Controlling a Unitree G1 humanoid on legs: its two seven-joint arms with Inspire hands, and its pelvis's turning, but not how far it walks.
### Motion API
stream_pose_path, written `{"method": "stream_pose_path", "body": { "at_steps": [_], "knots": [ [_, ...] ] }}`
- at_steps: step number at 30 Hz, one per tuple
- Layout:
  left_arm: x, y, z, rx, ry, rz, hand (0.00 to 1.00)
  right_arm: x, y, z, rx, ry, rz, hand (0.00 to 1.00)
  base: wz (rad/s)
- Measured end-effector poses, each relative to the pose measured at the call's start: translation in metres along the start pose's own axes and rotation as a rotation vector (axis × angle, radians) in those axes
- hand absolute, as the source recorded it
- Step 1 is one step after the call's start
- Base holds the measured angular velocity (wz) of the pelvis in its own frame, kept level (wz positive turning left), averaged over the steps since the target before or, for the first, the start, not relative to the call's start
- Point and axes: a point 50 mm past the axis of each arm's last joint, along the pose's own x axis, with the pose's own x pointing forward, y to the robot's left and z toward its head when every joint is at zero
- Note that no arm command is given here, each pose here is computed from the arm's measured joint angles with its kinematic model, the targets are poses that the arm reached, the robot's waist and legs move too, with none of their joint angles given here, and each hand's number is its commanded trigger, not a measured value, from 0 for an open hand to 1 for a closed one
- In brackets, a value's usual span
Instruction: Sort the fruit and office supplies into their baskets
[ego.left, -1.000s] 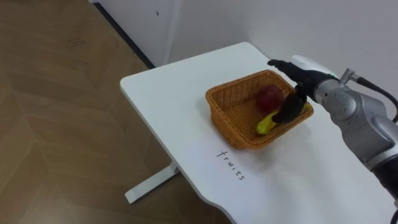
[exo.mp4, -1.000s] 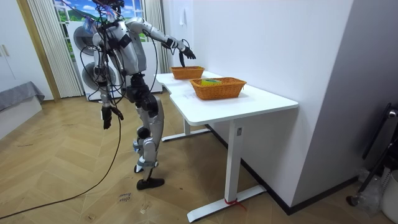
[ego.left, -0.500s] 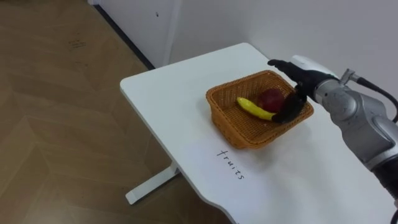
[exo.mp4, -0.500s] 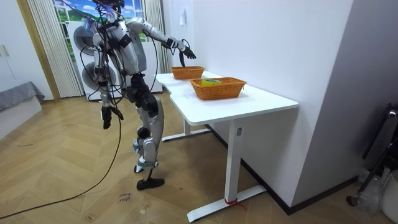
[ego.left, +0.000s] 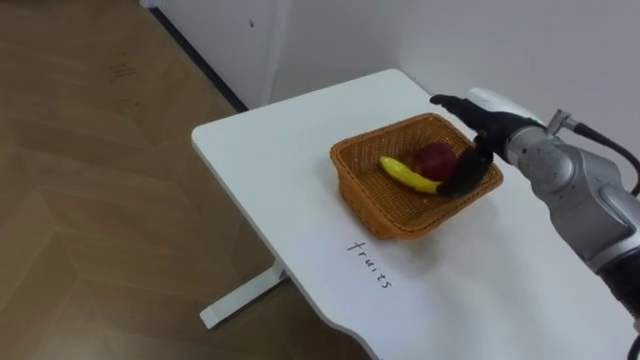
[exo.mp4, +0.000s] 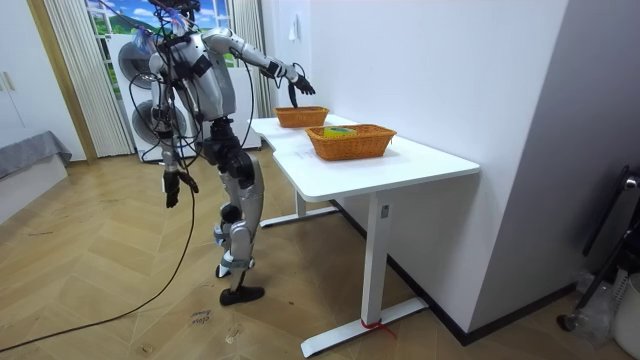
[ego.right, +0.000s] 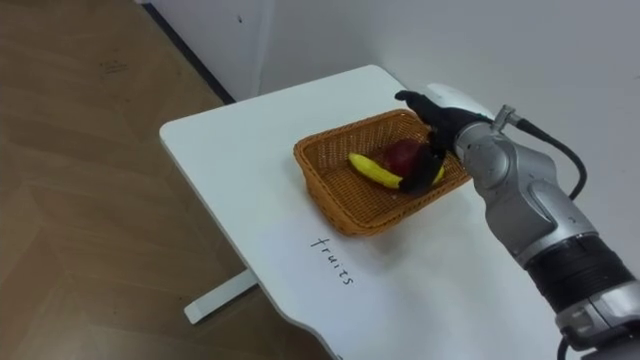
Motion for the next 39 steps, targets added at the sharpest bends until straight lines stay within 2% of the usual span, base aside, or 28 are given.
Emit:
{"method": "stream_pose_path", "body": {
  "at_steps": [5,9,13,19,27,32,39],
  "knots": [
    [0.000,-0.003,-0.001,-0.012,0.002,-0.005,0.00,-0.002,-0.025,0.000,0.040,-0.015,-0.132,0.00,-0.15],
    [0.001,-0.008,0.003,-0.024,-0.005,-0.022,0.00,-0.004,-0.034,-0.001,0.057,-0.028,-0.172,0.00,-0.15],
    [0.000,-0.013,0.013,-0.047,-0.045,-0.043,0.00,-0.017,-0.062,0.007,0.093,-0.081,-0.325,0.00,-0.29],
    [-0.002,-0.027,0.034,-0.065,-0.107,-0.071,0.00,-0.034,-0.087,0.021,0.123,-0.167,-0.495,0.00,-0.27],
    [-0.008,-0.044,0.059,-0.073,-0.219,-0.125,0.00,-0.054,-0.121,-0.002,0.286,-0.146,-0.702,0.00,-0.23],
    [-0.007,-0.046,0.052,-0.071,-0.198,-0.141,0.00,-0.075,-0.129,-0.011,0.394,-0.182,-0.827,0.00,-0.22],
    [-0.008,-0.050,0.046,-0.052,-0.187,-0.159,0.00,-0.087,-0.111,-0.043,0.521,-0.117,-0.877,0.00,-0.14]
  ]
}}
